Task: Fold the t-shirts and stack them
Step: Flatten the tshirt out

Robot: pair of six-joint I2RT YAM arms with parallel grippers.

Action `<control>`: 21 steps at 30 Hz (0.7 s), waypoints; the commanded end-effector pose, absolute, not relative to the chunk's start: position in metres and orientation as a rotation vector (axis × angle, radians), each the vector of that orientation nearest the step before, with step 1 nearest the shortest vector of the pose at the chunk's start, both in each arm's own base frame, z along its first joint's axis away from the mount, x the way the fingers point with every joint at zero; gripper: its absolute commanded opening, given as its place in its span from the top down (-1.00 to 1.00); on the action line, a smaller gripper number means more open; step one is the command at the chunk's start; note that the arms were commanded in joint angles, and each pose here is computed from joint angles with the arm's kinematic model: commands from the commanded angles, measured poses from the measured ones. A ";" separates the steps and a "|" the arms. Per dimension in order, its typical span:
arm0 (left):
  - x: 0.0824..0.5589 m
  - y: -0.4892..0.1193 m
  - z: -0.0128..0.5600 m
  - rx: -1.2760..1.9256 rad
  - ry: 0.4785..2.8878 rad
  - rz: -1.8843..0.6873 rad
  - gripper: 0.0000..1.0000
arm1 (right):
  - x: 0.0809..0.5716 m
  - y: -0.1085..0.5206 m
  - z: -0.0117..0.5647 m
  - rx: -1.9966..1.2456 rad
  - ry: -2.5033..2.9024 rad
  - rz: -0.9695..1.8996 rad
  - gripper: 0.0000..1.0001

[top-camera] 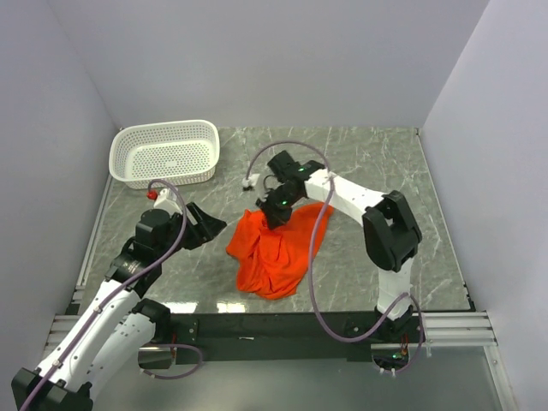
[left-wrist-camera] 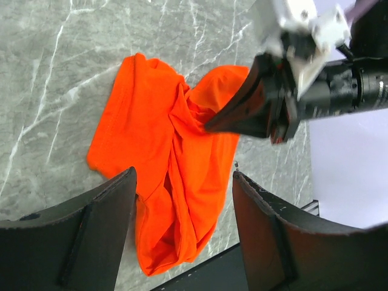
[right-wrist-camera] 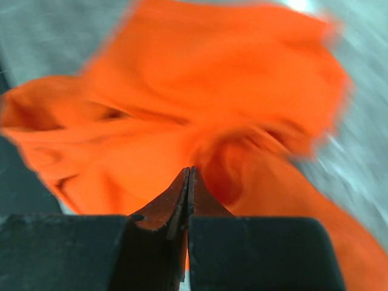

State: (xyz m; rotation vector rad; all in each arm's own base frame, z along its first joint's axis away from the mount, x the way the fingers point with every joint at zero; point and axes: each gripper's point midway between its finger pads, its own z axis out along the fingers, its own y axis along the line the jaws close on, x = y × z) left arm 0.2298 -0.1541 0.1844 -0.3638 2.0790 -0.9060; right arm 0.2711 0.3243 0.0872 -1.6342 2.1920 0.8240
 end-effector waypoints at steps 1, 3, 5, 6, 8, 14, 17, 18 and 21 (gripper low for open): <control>0.228 -0.154 0.194 -0.356 2.037 -0.931 -0.39 | 0.331 0.280 0.130 -1.279 2.226 0.595 1.00; 0.227 -0.154 0.192 -0.357 2.041 -0.930 -0.40 | 0.375 0.220 0.158 -0.979 2.223 0.444 1.00; 0.227 -0.155 0.193 -0.356 2.030 -0.944 -0.40 | 0.405 0.145 0.183 -0.666 2.204 0.291 1.00; 0.227 -0.156 0.190 -0.357 2.036 -0.948 -0.40 | 0.412 0.120 0.191 -0.566 2.191 0.236 1.00; 0.230 -0.157 0.190 -0.355 2.028 -0.958 -0.39 | 0.417 0.069 0.202 -0.369 2.157 0.133 1.00; 0.239 -0.168 0.188 -0.325 2.037 -0.998 -0.39 | 0.377 0.046 0.187 -0.575 2.187 0.430 0.53; 0.243 -0.173 0.186 -0.316 2.053 -1.011 -0.38 | 0.315 0.137 0.179 -1.111 2.074 0.875 0.15; 0.245 -0.174 0.187 -0.317 2.055 -1.013 -0.38 | 0.305 0.152 0.173 -1.259 2.021 0.895 0.14; 0.244 -0.172 0.188 -0.326 2.052 -1.006 -0.38 | 0.281 0.209 0.153 -1.482 1.945 0.961 -0.07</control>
